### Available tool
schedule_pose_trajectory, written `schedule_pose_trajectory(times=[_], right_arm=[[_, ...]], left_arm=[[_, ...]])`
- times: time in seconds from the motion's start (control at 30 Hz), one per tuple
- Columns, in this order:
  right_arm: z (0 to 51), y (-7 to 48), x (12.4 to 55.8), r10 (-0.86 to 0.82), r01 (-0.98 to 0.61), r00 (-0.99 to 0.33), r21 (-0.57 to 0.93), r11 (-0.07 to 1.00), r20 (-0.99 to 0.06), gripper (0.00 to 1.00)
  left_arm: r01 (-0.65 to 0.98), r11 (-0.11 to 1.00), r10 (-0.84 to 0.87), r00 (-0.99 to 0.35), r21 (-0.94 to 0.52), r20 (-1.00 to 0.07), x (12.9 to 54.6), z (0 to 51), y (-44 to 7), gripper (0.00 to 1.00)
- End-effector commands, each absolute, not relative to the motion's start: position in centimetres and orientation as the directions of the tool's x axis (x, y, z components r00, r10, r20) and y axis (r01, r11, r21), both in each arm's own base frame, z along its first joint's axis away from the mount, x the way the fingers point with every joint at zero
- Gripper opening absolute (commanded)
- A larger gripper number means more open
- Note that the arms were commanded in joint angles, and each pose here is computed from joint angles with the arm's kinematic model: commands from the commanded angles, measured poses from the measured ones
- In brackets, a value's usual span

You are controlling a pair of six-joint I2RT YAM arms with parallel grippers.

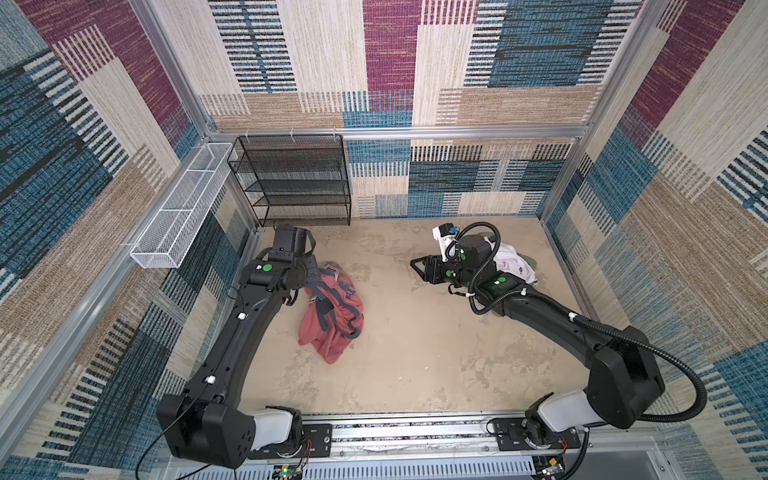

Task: Pick out a specific cloth from the pile

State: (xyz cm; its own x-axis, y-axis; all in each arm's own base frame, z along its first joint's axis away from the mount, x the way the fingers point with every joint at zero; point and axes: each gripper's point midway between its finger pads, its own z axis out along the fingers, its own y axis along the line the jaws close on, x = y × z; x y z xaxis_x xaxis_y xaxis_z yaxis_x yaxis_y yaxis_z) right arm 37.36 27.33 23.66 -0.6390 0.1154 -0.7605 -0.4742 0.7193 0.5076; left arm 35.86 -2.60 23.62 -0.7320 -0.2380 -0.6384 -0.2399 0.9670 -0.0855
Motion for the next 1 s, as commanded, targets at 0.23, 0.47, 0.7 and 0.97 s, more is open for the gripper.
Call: schedule_pose_trajectory(times=[0.23,0.47,0.7,0.97], right_arm=[[24.1,26.8,38.7,0.129,-0.471,-0.615,0.493,0.731,-0.778,0.53],[24.1,26.0,39.0,0.137,-0.456,-0.613,0.490,0.743,-0.778,0.53],[24.2,25.7,38.8,0.144,-0.454,-0.610,0.492,0.743,-0.780,0.53],[25.1,25.4,38.5,0.150,-0.454,-0.603,0.491,0.744,-0.784,0.53]], left_arm=[[-0.230,0.964,-0.266,-0.813,-0.134,-0.518,40.8,14.8,-2.9,0.00],[-0.251,0.956,-0.291,-0.864,-0.152,-0.410,40.6,9.3,-3.7,0.00],[-0.289,0.948,-0.319,-0.863,-0.136,-0.391,39.2,8.1,-3.2,0.00],[-0.298,0.946,-0.321,-0.818,-0.126,-0.477,38.0,12.1,-2.2,0.21]])
